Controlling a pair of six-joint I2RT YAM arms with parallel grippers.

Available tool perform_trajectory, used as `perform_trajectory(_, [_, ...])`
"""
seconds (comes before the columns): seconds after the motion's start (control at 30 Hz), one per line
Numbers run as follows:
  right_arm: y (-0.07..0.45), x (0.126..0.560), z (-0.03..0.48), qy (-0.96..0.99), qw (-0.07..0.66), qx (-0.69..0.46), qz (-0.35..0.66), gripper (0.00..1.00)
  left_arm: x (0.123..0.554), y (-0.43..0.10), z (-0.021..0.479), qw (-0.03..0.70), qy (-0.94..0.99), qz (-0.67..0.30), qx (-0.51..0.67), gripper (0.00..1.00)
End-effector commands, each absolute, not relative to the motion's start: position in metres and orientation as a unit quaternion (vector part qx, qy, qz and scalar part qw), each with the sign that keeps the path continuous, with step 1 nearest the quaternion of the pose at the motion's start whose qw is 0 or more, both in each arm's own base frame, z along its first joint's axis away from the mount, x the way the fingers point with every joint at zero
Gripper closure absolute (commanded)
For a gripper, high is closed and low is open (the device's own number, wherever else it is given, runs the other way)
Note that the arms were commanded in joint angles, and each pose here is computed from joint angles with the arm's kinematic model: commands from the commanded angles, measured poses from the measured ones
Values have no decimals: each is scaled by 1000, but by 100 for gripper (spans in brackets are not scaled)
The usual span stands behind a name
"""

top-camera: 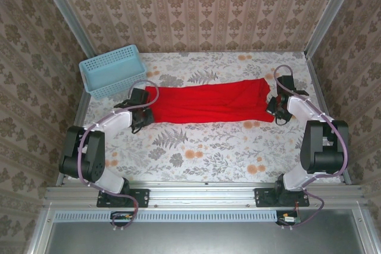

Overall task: Fold the inside-out t-shirt
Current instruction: Move the T-shirt to the center of the table, then smooth out the T-shirt at the center of the table.

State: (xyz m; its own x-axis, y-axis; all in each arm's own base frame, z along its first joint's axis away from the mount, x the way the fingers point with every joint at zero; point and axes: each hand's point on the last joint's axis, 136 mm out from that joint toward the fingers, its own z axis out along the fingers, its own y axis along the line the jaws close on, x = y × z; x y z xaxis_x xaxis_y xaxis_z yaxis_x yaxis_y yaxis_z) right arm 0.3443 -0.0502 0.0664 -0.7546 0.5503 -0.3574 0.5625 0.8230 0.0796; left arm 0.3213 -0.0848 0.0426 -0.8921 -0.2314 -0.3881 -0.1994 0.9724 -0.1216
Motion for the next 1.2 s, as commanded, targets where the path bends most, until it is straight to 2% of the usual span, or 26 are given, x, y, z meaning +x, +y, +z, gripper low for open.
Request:
perform_trajectory(0.0, [-67, 342, 71, 930, 186, 313, -56, 100, 311, -68, 37, 199, 973, -16, -114, 100])
perform_trajectory(0.23, [-56, 332, 64, 934, 180, 305, -46, 100, 294, -63, 34, 200, 971, -18, -130, 100])
perform_trajectory(0.4, [-62, 331, 69, 931, 185, 310, -56, 100, 284, -48, 40, 207, 968, 14, -142, 100])
perform_trajectory(0.57, [-40, 331, 75, 939, 189, 285, -26, 100, 276, -42, 43, 208, 962, 18, -175, 100])
perform_trajectory(0.6, [-30, 329, 71, 943, 184, 277, -12, 98, 274, -45, 39, 203, 963, 10, -178, 100])
perform_trajectory(0.67, [-13, 320, 59, 949, 163, 270, 18, 86, 268, -47, 31, 187, 964, 6, -188, 97])
perform_trajectory(0.73, [-2, 309, 48, 950, 145, 271, 46, 69, 262, -45, 25, 175, 964, 10, -199, 88])
perform_trajectory(0.77, [0, 305, 45, 950, 140, 273, 52, 66, 259, -43, 23, 175, 963, 13, -205, 83])
perform_trajectory(0.93, [-8, 300, 59, 945, 161, 279, 57, 55, 258, -31, 39, 202, 953, 13, -227, 75])
perform_trajectory(1.17, [6, 314, 82, 933, 201, 273, 120, 50, 285, -46, 76, 246, 951, -20, -188, 69])
